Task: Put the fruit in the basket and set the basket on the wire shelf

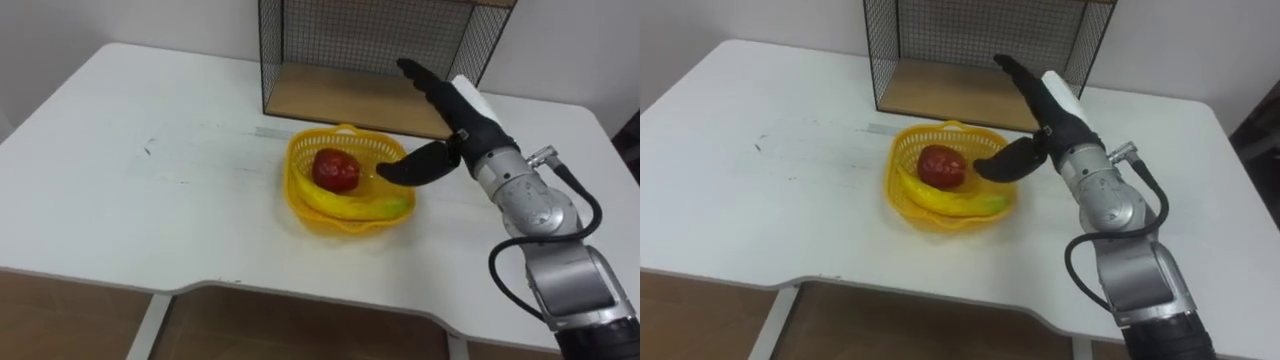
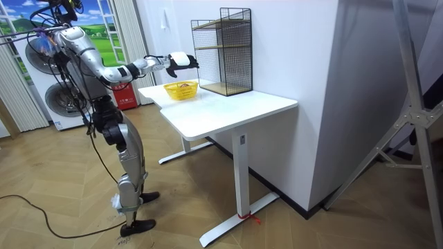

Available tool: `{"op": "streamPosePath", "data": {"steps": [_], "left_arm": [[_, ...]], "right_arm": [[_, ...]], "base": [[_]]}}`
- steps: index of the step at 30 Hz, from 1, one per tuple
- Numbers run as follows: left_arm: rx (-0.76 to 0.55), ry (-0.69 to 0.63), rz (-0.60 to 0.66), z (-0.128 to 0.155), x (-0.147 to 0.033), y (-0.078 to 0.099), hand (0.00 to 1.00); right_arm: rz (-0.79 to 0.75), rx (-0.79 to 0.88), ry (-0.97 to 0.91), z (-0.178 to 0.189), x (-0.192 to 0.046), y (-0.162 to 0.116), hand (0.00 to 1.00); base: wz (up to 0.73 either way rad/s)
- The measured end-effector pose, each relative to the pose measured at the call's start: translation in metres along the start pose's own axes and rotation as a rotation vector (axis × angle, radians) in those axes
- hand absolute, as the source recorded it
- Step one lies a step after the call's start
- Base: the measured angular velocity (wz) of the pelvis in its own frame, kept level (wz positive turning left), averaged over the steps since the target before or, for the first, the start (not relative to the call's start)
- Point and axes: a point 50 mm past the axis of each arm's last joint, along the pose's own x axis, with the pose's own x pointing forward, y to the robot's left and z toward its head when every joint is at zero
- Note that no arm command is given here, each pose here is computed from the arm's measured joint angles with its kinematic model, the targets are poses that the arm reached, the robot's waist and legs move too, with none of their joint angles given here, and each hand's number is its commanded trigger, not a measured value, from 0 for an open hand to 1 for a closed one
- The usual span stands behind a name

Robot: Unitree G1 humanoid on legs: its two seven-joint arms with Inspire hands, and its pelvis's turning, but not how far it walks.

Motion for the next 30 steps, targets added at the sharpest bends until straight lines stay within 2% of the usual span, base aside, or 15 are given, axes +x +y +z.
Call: {"op": "streamPosePath", "data": {"steps": [10, 13, 16, 19, 22, 24, 25, 27, 28, 30], "left_arm": [[-0.065, 0.007, 0.054, -0.002, 0.0, 0.006, 0.0], [-0.119, -0.002, 0.084, -0.003, 0.0, 0.006, 0.0], [-0.239, 0.003, 0.117, -0.006, -0.001, 0.006, 0.0], [-0.413, 0.021, 0.157, -0.009, -0.001, 0.007, 0.0], [-0.645, 0.059, 0.228, -0.016, -0.002, 0.013, 0.0], [-0.817, 0.088, 0.318, -0.022, -0.004, 0.025, 0.0], [-0.857, 0.087, 0.344, -0.021, -0.005, 0.029, 0.0], [-1.022, 0.05, 0.461, -0.013, -0.01, 0.051, 0.0], [-1.055, 0.038, 0.493, -0.012, -0.012, 0.056, 0.0], [-1.178, -0.016, 0.635, -0.003, -0.022, 0.081, 0.0]], "right_arm": [[-0.101, 0.154, 0.011, -0.008, -0.002, -0.012, 0.0], [-0.133, 0.24, 0.025, -0.016, -0.007, -0.014, 0.0], [-0.179, 0.323, 0.039, -0.023, -0.013, -0.017, 0.0], [-0.255, 0.402, 0.074, -0.036, -0.024, -0.025, 0.0], [-0.338, 0.483, 0.129, -0.053, -0.038, -0.029, 0.0], [-0.401, 0.504, 0.191, -0.067, -0.051, -0.028, 0.0], [-0.414, 0.506, 0.202, -0.069, -0.054, -0.028, 0.0], [-0.478, 0.509, 0.242, -0.078, -0.063, -0.032, 0.0], [-0.496, 0.508, 0.251, -0.08, -0.065, -0.033, 0.0], [-0.564, 0.499, 0.277, -0.085, -0.075, -0.038, 0.0]], "base": [[-0.01], [0.0], [0.0], [0.0], [-0.02], [0.04], [0.0], [0.0], [-0.03], [-0.02]]}}
